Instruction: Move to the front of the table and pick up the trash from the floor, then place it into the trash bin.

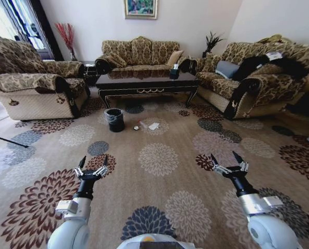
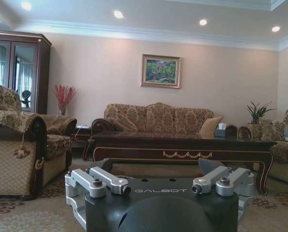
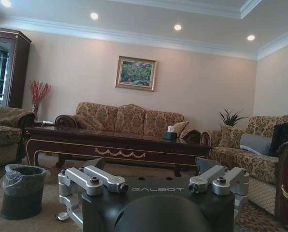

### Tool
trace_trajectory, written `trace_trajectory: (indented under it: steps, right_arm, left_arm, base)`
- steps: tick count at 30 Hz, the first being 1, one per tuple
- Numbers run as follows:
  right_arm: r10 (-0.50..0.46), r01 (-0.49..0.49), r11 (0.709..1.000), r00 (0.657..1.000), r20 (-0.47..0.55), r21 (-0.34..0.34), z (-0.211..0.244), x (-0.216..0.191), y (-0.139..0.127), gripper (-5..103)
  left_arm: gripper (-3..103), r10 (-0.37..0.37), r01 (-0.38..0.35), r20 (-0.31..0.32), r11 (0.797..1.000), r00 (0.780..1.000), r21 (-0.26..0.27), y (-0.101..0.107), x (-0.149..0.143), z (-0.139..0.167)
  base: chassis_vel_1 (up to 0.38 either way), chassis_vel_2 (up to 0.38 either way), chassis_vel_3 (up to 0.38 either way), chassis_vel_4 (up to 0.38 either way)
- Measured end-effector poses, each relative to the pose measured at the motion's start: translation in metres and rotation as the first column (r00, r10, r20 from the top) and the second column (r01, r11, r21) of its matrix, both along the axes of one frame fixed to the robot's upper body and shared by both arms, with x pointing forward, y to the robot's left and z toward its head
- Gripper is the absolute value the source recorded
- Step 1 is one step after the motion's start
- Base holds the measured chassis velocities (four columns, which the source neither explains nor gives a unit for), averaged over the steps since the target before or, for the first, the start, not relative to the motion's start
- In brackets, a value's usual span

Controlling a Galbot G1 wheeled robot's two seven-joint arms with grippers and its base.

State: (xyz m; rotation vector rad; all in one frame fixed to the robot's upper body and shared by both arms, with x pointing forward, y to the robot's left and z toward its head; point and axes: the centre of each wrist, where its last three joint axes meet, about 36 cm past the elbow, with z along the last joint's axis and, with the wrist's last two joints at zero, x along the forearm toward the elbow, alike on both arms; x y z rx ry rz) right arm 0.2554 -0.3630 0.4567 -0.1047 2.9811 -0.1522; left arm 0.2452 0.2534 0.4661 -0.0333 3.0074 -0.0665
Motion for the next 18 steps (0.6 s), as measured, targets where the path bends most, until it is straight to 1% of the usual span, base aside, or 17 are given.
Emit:
trace_trajectory:
  steps: [18]
  right_arm:
    - [0.001,-0.001,1.0,1.0,0.008,-0.004,0.0004,0.0019,-0.0013,100]
  left_arm:
    - [100,0.005,-0.005,-0.012,1.0,1.0,-0.008,-0.0019,-0.0017,-0.0054]
  base:
    - [0.0,0.0,0.0,0.0]
